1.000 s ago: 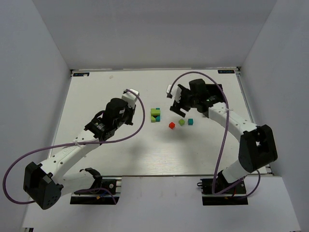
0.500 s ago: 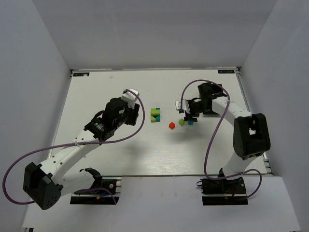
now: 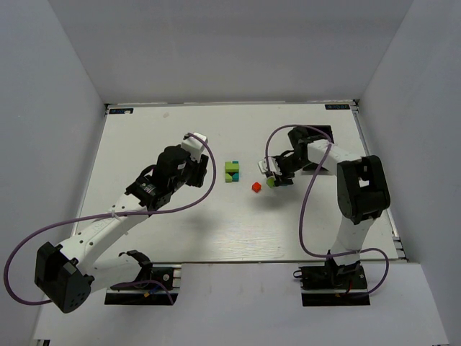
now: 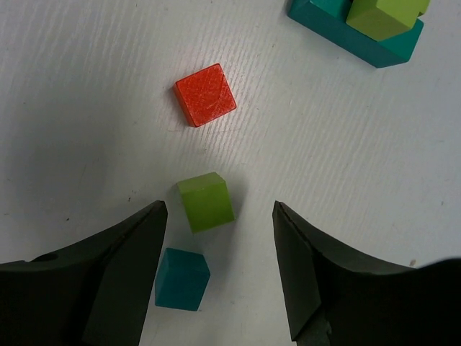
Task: Build the wood block tower
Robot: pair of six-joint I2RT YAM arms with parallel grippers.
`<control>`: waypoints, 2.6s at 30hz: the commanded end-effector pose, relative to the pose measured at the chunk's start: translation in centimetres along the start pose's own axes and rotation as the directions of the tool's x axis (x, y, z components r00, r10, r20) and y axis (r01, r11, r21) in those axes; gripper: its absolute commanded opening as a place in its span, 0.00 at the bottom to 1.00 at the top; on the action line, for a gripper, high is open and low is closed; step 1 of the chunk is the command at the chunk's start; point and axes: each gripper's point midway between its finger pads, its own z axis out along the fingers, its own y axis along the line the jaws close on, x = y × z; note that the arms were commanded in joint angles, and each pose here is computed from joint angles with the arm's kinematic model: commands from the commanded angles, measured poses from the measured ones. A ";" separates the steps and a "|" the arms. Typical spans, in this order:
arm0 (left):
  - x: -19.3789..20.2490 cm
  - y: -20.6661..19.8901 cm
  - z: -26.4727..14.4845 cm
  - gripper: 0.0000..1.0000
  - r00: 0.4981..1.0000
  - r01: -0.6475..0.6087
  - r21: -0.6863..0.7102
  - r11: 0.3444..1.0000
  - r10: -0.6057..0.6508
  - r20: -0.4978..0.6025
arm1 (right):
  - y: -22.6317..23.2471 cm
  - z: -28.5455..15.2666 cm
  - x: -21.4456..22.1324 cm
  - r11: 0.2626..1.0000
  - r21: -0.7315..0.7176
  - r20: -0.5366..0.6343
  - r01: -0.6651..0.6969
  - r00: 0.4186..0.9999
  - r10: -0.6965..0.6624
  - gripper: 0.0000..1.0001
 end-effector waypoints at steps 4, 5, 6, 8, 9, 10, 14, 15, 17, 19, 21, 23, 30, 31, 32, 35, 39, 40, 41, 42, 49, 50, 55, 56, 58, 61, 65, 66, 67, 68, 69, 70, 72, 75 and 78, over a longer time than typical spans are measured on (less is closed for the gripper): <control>-0.8 0.0 -0.7 0.62 0.999 0.003 0.011 1.000 -0.004 0.034 | -0.4 0.5 0.4 0.999 -0.035 -0.019 0.027 0.999 -0.027 0.65; -0.8 0.0 -0.7 0.62 0.999 0.003 0.011 1.000 -0.004 0.034 | -0.4 0.6 0.3 0.999 -0.033 -0.018 0.028 0.999 -0.029 0.64; -0.8 0.0 -0.7 0.62 0.999 0.003 0.011 1.000 -0.004 0.034 | -0.3 0.7 0.4 0.999 -0.039 -0.021 0.025 0.999 -0.026 0.64; -0.8 0.0 -0.7 0.62 0.999 0.003 0.011 1.000 -0.004 0.034 | -0.3 0.9 0.6 0.999 -0.046 -0.033 0.023 0.999 -0.024 0.58; -0.8 0.0 -0.7 0.62 0.999 0.003 0.011 1.000 -0.004 0.034 | -0.1 0.9 0.8 0.998 -0.055 -0.041 0.013 0.999 -0.015 0.56; -0.8 0.0 -0.7 0.62 0.999 0.003 0.011 1.000 -0.004 0.034 | -0.1 0.9 0.8 0.998 -0.060 -0.043 0.013 0.999 -0.015 0.53; -0.8 0.0 -0.7 0.62 0.999 0.003 0.011 1.000 -0.004 0.034 | -0.2 0.7 -0.3 0.997 -0.083 -0.025 0.005 1.000 -0.007 0.15; -0.8 0.0 -0.7 0.62 0.999 0.003 0.011 1.000 -0.004 0.034 | -0.4 0.2 -0.9 0.998 -0.068 -0.005 -0.001 1.000 0.000 0.12; -0.8 0.0 -0.7 0.62 0.999 0.003 0.011 1.000 -0.004 0.034 | -0.9 -0.4 -2.0 0.999 -0.050 0.015 0.015 1.000 -0.015 0.10; -0.6 0.0 -0.4 0.62 1.000 0.002 0.011 1.000 -0.002 0.025 | -2.0 -1.3 -4.0 1.000 -0.002 0.056 -0.006 0.998 0.006 0.07; -0.6 0.2 -0.4 0.62 1.000 0.002 0.002 1.000 -0.002 0.025 | -3.8 -1.5 -6.1 0.994 0.056 0.100 -0.098 0.991 0.092 0.04; -0.6 0.2 -0.4 0.62 1.000 0.002 0.002 1.000 -0.002 0.025 | -5.2 -2.1 -8.0 0.987 0.094 0.130 -0.129 0.985 0.116 0.02; -0.6 0.3 -0.4 0.62 1.000 0.002 -0.007 1.000 -0.002 0.026 | -7.8 -0.4 -10.8 0.941 0.146 0.154 -0.306 0.947 0.283 0.00; -0.6 0.3 -0.4 0.62 1.000 0.002 -0.007 1.000 -0.002 0.026 | -8.4 -0.6 -11.3 0.938 0.157 0.162 -0.310 0.945 0.285 0.00; -0.6 0.3 -0.4 0.62 1.000 0.002 -0.007 1.000 -0.002 0.026 | -8.5 0.1 -10.9 0.932 0.152 0.148 -0.328 0.940 0.307 0.00; -0.6 0.3 -0.4 0.62 1.000 0.002 -0.007 1.000 -0.002 0.026 | -9.4 0.9 -11.4 0.920 0.164 0.133 -0.356 0.932 0.337 0.00; -0.6 0.3 -0.4 0.62 1.000 0.002 -0.007 1.000 -0.002 0.026 | -10.1 2.2 -11.5 0.914 0.183 0.105 -0.363 0.931 0.349 0.00; -0.6 0.3 -0.4 0.62 1.000 0.002 -0.007 1.000 -0.002 0.026 | -10.3 2.4 -12.2 0.918 0.183 0.104 -0.350 0.936 0.336 0.00; -0.6 0.3 -0.4 0.62 1.000 0.002 -0.007 1.000 -0.002 0.026 | -10.3 2.6 -12.2 0.919 0.182 0.094 -0.350 0.936 0.338 0.00; -0.6 0.3 -0.4 0.62 1.000 0.002 -0.007 1.000 -0.002 0.026 | -10.3 3.1 -11.8 0.917 0.175 0.081 -0.357 0.934 0.348 0.00; -0.6 0.3 -0.4 0.62 1.000 0.002 -0.007 1.000 -0.002 0.026 | -10.7 4.8 -12.6 0.930 0.172 0.043 -0.325 0.946 0.323 0.00; -0.6 0.3 -0.4 0.62 1.000 0.002 -0.007 1.000 -0.002 0.026 | -10.4 5.3 -12.5 0.930 0.158 0.032 -0.331 0.943 0.330 0.00; -0.6 0.3 -0.4 0.62 1.000 0.002 -0.007 1.000 -0.002 0.026 | -10.9 5.9 -12.4 0.937 0.156 0.004 -0.314 0.948 0.317 0.00; -0.6 0.3 -0.4 0.62 1.000 0.002 -0.007 1.000 -0.002 0.026 | -10.8 5.9 -12.4 0.938 0.153 0.000 -0.312 0.949 0.316 0.00; -0.6 0.3 -0.4 0.62 1.000 0.002 -0.007 1.000 -0.002 0.026 | -11.0 6.3 -12.3 0.939 0.152 -0.012 -0.309 0.949 0.315 0.00; -0.6 0.5 -0.4 0.62 1.000 0.003 -0.017 1.000 -0.002 0.026 | -11.3 6.3 -12.2 0.940 0.161 -0.028 -0.302 0.950 0.310 0.00; -0.6 0.5 -0.4 0.62 1.000 0.003 -0.017 1.000 -0.002 0.026 | -11.4 6.5 -11.7 0.941 0.155 -0.041 -0.302 0.949 0.312 0.00; -0.6 0.5 -0.4 0.62 1.000 0.003 -0.017 1.000 -0.002 0.026 | -11.3 6.5 -11.6 0.941 0.156 -0.046 -0.301 0.949 0.311 0.00; -0.6 0.5 -0.4 0.62 1.000 0.003 -0.017 1.000 -0.002 0.026 | -11.3 6.4 -11.7 0.943 0.151 -0.049 -0.297 0.950 0.308 0.02; -0.6 0.5 -0.4 0.62 1.000 0.003 -0.017 1.000 -0.002 0.026 | -11.2 6.6 -11.5 0.943 0.145 -0.054 -0.299 0.949 0.309 0.02; -0.6 0.5 -0.4 0.62 1.000 0.003 -0.017 1.000 -0.002 0.026 | -11.3 6.6 -11.4 0.945 0.148 -0.059 -0.293 0.951 0.304 0.02; -0.6 0.5 -0.4 0.62 1.000 0.003 -0.017 1.000 -0.002 0.026 | -11.2 6.6 -11.4 0.946 0.145 -0.060 -0.290 0.952 0.301 0.02; -0.6 0.5 -0.4 0.62 1.000 0.003 -0.017 1.000 -0.002 0.026 | -11.1 6.7 -11.3 0.947 0.138 -0.065 -0.291 0.951 0.302 0.02; -0.6 0.5 -0.4 0.62 1.000 0.003 -0.017 1.000 -0.002 0.026 | -11.0 6.6 -11.3 0.948 0.135 -0.070 -0.288 0.952 0.299 0.02; -0.6 0.5 -0.4 0.62 1.000 0.003 -0.017 1.000 -0.002 0.026 | -11.0 6.8 -11.2 0.949 0.131 -0.074 -0.286 0.952 0.297 0.03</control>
